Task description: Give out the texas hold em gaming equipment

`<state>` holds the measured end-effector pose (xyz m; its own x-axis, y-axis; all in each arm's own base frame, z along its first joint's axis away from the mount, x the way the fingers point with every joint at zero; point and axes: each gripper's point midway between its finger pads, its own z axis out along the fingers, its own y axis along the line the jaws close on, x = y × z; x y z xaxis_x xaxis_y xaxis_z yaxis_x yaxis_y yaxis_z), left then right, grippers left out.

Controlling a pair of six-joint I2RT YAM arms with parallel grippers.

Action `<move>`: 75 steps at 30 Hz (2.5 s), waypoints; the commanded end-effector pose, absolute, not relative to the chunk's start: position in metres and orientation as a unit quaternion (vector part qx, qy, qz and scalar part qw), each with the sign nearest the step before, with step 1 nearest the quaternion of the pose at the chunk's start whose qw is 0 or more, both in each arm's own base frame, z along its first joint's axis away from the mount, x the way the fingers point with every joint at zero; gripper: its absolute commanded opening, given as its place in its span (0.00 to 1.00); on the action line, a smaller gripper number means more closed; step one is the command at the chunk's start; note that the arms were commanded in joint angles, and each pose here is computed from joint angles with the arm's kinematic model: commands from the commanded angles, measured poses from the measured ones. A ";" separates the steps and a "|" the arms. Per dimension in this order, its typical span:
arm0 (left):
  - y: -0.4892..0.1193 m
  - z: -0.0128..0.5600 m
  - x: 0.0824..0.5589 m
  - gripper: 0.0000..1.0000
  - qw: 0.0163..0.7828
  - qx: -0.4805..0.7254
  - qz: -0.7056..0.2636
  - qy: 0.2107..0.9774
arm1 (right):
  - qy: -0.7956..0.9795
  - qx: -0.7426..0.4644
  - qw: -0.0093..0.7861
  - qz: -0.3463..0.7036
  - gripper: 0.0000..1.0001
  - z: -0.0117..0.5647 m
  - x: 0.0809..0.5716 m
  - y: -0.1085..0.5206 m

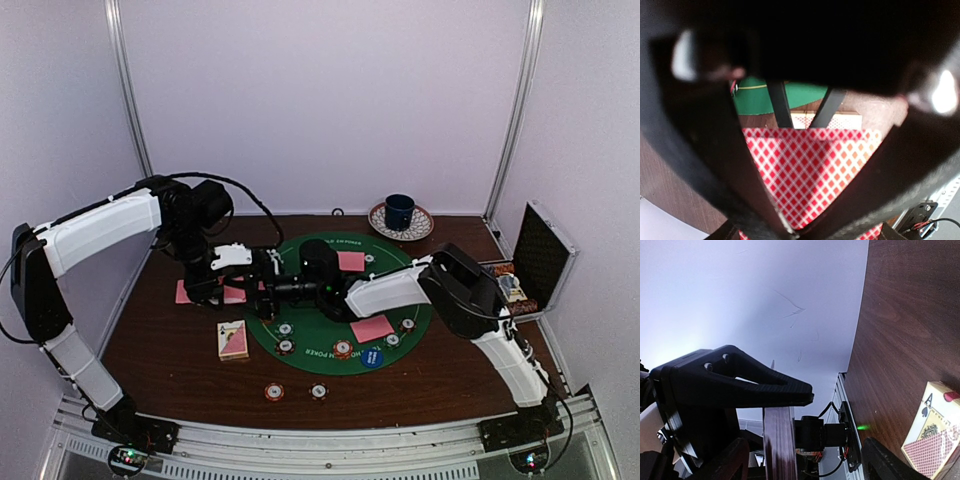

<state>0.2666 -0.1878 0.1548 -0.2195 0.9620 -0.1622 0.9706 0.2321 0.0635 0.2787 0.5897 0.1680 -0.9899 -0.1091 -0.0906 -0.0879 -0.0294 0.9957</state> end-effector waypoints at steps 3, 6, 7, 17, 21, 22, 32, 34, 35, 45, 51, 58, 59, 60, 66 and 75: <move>-0.185 0.160 0.267 0.00 0.091 0.623 -0.018 0.776 | -0.669 0.094 -0.003 -0.738 0.77 0.194 0.271 0.592; -0.186 0.160 0.267 0.00 0.092 0.623 -0.019 0.776 | -0.685 0.097 -0.003 -0.723 0.74 0.183 0.271 0.587; -0.186 0.160 0.267 0.00 0.093 0.623 -0.019 0.777 | -0.691 0.099 -0.002 -0.716 0.71 0.178 0.271 0.585; -0.185 0.162 0.266 0.00 0.095 0.623 -0.019 0.776 | -0.699 0.090 -0.008 -0.709 0.54 0.170 0.279 0.570; -0.184 0.161 0.266 0.00 0.094 0.624 -0.017 0.776 | -0.694 0.089 -0.013 -0.714 0.49 0.177 0.281 0.565; -0.184 0.161 0.266 0.00 0.094 0.624 -0.016 0.776 | -0.692 0.089 -0.015 -0.716 0.47 0.180 0.282 0.563; -0.179 0.156 0.266 0.00 0.084 0.625 -0.005 0.776 | -0.673 0.086 -0.022 -0.734 0.35 0.202 0.284 0.553; -0.178 0.155 0.266 0.00 0.083 0.626 -0.004 0.776 | -0.671 0.085 -0.019 -0.737 0.30 0.202 0.284 0.553; -0.178 0.155 0.265 0.00 0.082 0.626 -0.003 0.776 | -0.668 0.084 -0.017 -0.739 0.28 0.204 0.284 0.553; -0.177 0.151 0.266 0.00 0.076 0.627 0.000 0.775 | -0.655 0.086 0.000 -0.751 0.22 0.207 0.280 0.555; -0.174 0.150 0.267 0.00 0.072 0.628 0.008 0.775 | -0.653 0.086 0.011 -0.752 0.18 0.205 0.277 0.557; -0.171 0.150 0.269 0.00 0.071 0.628 0.017 0.775 | -0.651 0.085 0.014 -0.754 0.04 0.206 0.278 0.557; -0.171 0.149 0.269 0.00 0.071 0.628 0.018 0.775 | -0.650 0.085 0.012 -0.755 0.01 0.207 0.279 0.555; -0.171 0.150 0.268 0.00 0.071 0.628 0.018 0.775 | -0.649 0.084 0.012 -0.756 0.00 0.207 0.280 0.554; -0.170 0.150 0.268 0.00 0.070 0.628 0.020 0.774 | -0.652 0.075 0.002 -0.755 0.00 0.207 0.291 0.541; -0.167 0.150 0.268 0.00 0.070 0.628 0.028 0.774 | -0.660 0.057 -0.018 -0.749 0.00 0.201 0.313 0.512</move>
<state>0.2694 -0.1700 0.1450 -0.2142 0.9742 -0.0718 0.9689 0.2212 0.1111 0.3001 0.5310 0.1636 -0.9954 -0.0893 -0.0360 -0.0298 -0.0691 0.9972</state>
